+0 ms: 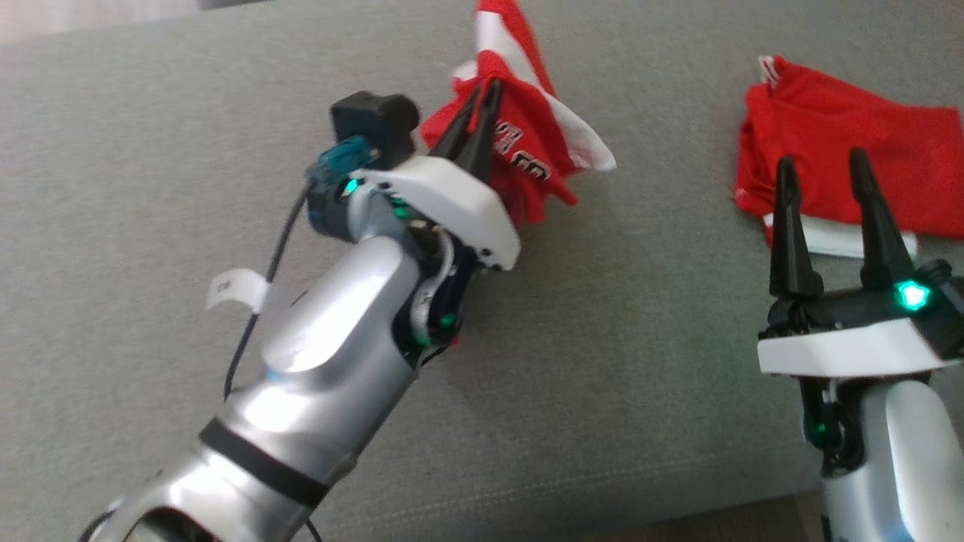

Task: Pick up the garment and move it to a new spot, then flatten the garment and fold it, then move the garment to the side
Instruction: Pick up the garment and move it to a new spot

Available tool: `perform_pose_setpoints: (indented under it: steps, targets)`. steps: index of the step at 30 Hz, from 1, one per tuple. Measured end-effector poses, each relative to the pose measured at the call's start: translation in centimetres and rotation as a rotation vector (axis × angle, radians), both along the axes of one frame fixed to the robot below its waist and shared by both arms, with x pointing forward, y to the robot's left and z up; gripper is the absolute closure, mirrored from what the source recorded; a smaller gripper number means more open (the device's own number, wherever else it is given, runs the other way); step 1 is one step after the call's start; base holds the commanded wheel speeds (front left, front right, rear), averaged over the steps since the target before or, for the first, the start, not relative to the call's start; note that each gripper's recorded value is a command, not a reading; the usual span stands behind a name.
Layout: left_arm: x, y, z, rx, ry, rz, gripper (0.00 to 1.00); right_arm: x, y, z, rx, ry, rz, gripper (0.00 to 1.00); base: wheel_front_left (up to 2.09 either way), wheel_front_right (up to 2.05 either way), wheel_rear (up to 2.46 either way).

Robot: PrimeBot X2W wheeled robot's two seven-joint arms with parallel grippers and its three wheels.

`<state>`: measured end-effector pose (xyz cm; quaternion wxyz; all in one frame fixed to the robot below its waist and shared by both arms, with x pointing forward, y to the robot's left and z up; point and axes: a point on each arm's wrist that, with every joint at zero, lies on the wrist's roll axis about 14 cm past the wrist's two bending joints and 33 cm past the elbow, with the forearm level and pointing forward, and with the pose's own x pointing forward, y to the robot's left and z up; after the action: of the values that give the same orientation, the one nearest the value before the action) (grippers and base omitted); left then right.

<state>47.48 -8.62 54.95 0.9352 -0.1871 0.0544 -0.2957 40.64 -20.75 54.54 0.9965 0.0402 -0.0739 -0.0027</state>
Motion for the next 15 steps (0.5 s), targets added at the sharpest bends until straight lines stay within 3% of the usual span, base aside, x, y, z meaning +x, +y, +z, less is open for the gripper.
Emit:
perform_pose_setpoints:
  steps: [3, 4, 5, 11, 15]
  targets:
    - [-0.2, -2.2, 0.2, 0.006, -0.023, -0.052, 1.0, 0.1, -0.8, 0.0, 0.001, -0.006, -0.021, 0.0, 0.0, 0.0, 0.0]
    - [-0.2, -2.9, 0.1, 0.015, -0.028, -0.075, 0.37, 0.2, -0.9, -0.1, 0.0, -0.002, -0.026, 0.0, 0.0, 0.0, 0.0]
    - [-0.5, -3.8, -0.2, 0.04, -0.033, -0.11, 0.0, 0.2, -1.2, -0.3, -0.002, 0.003, -0.032, 0.0, 0.0, 0.0, 0.0]
    - [-2.7, -5.8, -4.9, 0.155, 0.048, -0.243, 0.0, 0.3, -2.0, -1.6, 0.003, 0.032, -0.057, 0.0, 0.0, 0.0, 0.0]
    - [-2.0, -4.2, -5.0, 0.144, 0.038, -0.178, 0.0, 0.8, -1.5, -2.0, 0.011, 0.034, -0.043, 0.0, 0.0, 0.0, 0.0]
